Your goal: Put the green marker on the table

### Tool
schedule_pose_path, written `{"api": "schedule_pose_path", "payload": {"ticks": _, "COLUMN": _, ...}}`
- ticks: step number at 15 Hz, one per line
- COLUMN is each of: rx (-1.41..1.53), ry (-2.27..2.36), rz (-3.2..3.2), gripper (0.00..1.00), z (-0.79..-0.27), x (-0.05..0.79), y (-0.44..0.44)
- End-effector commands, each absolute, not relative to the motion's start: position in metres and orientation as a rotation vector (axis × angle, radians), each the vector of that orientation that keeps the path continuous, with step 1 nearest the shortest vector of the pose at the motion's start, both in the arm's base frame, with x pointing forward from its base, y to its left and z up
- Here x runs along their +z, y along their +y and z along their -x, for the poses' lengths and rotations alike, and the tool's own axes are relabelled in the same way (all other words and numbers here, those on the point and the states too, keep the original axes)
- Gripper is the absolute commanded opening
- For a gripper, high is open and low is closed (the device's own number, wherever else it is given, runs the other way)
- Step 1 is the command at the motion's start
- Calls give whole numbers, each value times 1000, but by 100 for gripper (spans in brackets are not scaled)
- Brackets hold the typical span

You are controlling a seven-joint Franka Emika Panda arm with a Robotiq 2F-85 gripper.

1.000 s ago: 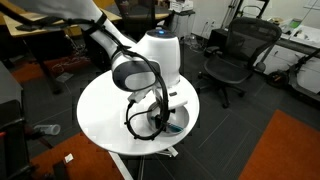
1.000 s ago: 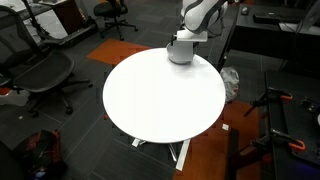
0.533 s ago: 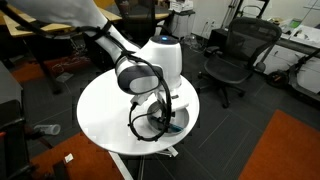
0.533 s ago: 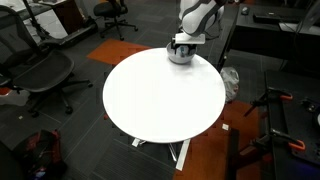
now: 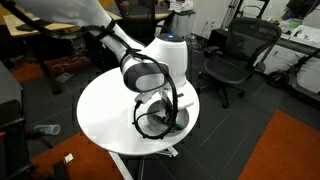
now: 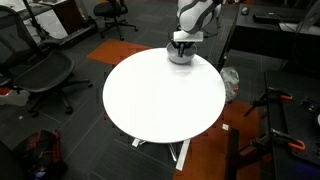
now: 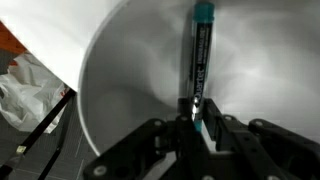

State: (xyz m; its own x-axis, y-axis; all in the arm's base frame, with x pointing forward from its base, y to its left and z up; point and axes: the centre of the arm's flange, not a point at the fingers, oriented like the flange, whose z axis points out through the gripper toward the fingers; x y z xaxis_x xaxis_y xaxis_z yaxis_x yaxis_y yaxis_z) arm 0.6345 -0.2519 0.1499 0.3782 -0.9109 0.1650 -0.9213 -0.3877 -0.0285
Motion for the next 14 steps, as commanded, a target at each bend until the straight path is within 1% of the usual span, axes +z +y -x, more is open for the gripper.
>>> {"api": "schedule_pose_path", "payload": {"ticks": 1, "rx": 202, "ry": -1685, "rz": -2561, "gripper": 2, "z": -646, "x": 162, "y": -262}}
{"api": "schedule_pose_path", "payload": {"ticks": 2, "rx": 193, "ry": -1688, "rz": -2556, "gripper": 5, "z": -646, "x": 167, "y": -261}}
{"api": "schedule_pose_path", "payload": {"ticks": 8, "rx": 150, "ry": -1690, "rz": -2569, "gripper": 5, "z": -635, "x": 234, "y": -244}}
{"api": "schedule_pose_path", "payload": {"ticks": 14, "rx": 213, "ry": -1639, "rz": -2622, "gripper": 5, "z": -613, "x": 312, "y": -201}}
